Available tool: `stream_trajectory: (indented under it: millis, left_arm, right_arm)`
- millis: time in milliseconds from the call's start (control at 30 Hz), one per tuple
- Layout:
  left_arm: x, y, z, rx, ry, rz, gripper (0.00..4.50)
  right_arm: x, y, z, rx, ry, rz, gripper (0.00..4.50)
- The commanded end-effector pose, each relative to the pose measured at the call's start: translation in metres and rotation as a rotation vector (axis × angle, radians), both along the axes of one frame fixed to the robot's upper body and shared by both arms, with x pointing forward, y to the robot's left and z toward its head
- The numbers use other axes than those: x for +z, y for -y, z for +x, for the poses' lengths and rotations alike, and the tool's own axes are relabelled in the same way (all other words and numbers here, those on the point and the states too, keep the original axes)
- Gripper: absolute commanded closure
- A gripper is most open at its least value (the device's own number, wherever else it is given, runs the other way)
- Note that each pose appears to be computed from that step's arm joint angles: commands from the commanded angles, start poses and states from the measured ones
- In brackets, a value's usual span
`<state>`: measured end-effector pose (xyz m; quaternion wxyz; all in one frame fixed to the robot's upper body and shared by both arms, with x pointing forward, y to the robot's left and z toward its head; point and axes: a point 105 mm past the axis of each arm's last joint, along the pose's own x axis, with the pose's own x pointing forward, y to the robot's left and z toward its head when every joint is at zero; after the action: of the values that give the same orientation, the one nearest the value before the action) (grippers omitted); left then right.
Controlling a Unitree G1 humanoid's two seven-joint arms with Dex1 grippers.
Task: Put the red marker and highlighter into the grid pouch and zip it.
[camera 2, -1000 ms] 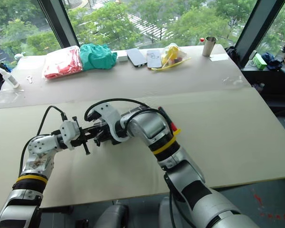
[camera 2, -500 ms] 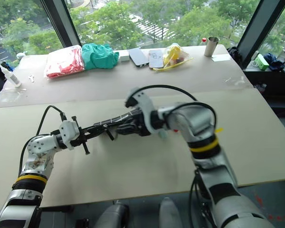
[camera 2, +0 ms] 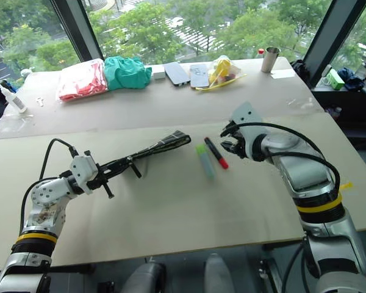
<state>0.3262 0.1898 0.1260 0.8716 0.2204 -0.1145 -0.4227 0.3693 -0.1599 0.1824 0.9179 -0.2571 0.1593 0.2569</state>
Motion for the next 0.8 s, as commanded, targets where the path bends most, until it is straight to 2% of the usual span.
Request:
stream_trajectory:
  millis: [33,67,133,200,333,567,800]
  left_arm:
    - [0.018,-0.004,0.001,0.017,0.051,-0.022,4.50]
    - [0.019,-0.005,0.001,0.018,0.051,-0.023,4.50]
    - [0.020,-0.005,0.002,0.021,0.051,-0.025,4.50]
    - [0.018,-0.004,0.002,0.017,0.046,-0.024,4.50]
    - [0.015,-0.004,0.002,0.013,0.038,-0.022,4.50]
    - [0.012,-0.001,0.003,0.008,0.033,-0.023,4.50]
    - [0.012,-0.003,0.001,0.013,0.032,-0.022,4.50]
  right_arm:
    - [0.003,-0.007,-0.001,0.034,0.056,-0.024,0.94]
    - [0.000,-0.005,0.000,0.024,0.052,-0.023,0.54]
    - [-0.003,0.001,0.006,-0.041,0.046,0.004,0.07]
    - [-0.007,0.004,0.010,-0.073,0.026,0.031,0.07]
    - [0.003,-0.001,0.020,-0.097,0.023,0.129,0.07]
    - [-0.018,-0.017,0.024,-0.072,-0.038,0.142,0.07]
    - [-0.030,-0.009,0.027,-0.089,-0.047,0.095,0.07]
